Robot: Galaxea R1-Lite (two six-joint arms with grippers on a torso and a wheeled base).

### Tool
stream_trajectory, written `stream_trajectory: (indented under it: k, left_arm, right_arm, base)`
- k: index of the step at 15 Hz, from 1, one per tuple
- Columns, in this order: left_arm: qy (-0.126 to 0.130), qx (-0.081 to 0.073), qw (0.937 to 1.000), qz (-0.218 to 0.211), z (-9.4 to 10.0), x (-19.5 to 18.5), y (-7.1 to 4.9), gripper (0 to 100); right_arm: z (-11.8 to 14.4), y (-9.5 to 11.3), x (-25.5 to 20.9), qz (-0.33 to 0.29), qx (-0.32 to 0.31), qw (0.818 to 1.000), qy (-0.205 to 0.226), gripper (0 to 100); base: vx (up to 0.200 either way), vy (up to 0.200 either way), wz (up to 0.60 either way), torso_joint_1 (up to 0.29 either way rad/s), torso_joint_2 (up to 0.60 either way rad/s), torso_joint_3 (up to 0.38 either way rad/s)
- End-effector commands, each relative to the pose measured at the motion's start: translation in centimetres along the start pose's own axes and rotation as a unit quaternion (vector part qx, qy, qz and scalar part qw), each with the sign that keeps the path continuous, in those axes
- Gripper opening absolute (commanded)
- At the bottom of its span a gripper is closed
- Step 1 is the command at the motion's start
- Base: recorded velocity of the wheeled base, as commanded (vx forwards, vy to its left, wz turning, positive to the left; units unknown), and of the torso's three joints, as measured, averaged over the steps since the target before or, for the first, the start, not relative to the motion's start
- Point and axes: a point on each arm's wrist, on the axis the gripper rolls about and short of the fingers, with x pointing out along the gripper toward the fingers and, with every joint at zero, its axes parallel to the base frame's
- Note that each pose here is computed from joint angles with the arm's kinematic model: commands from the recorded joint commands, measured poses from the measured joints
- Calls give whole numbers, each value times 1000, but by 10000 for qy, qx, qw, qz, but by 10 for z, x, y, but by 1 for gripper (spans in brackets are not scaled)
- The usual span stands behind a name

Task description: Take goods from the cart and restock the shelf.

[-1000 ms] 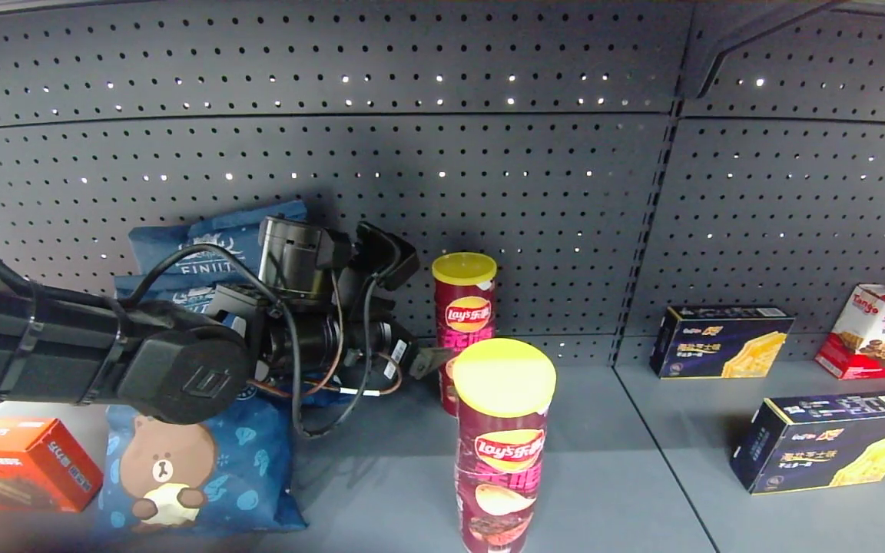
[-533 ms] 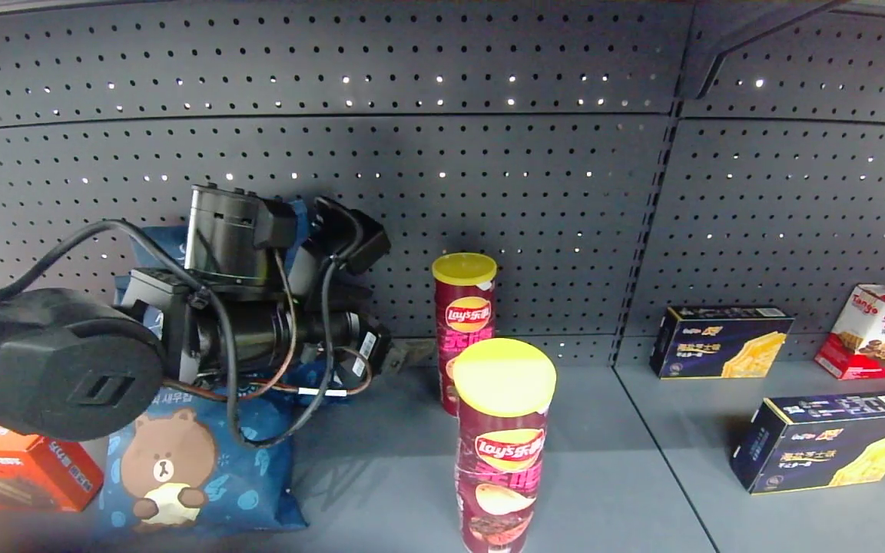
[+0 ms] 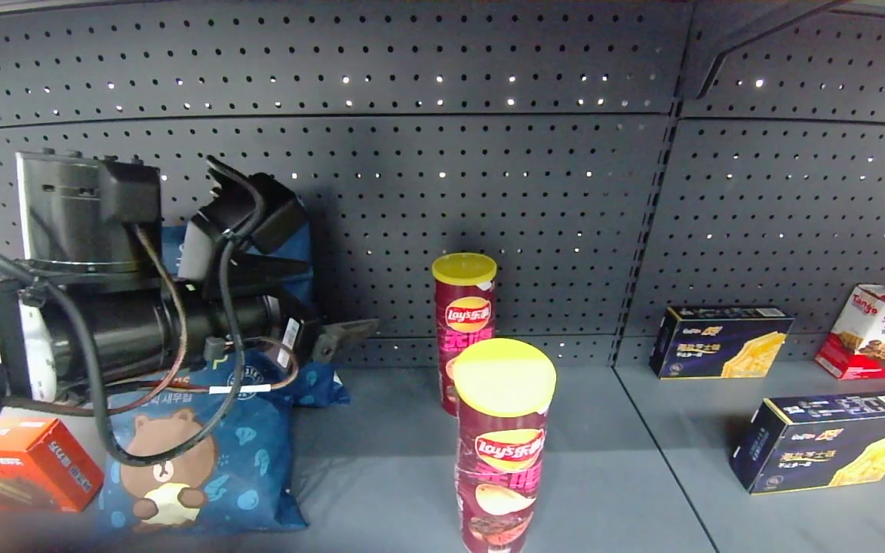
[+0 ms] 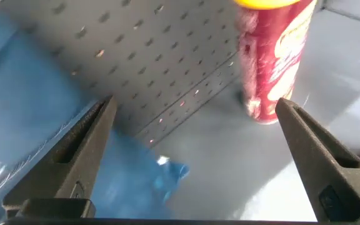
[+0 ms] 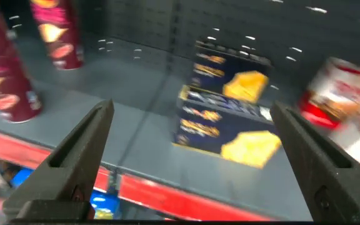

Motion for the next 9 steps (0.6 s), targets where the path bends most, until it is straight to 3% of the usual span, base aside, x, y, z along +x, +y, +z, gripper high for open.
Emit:
stream_trajectory:
  k: [1,5,9]
  left_arm:
    - [-148,-10,9998,122,-3,-20,1,100]
    - [-263,-17,9995,195,-8,-20,2,100]
    - [-281,-13,9995,161,-8,-19,2,100]
  right_arm:
    - [8,6,33,505,-118,9981,344,100]
    - [11,38,92,996,-305,9936,439,100]
    - [-10,76,130,1417,-556,9854,761,100]
  base:
    - [0,0,0,0,0,0]
    - [0,0,0,0,0,0]
    - [0,0,0,0,0,0]
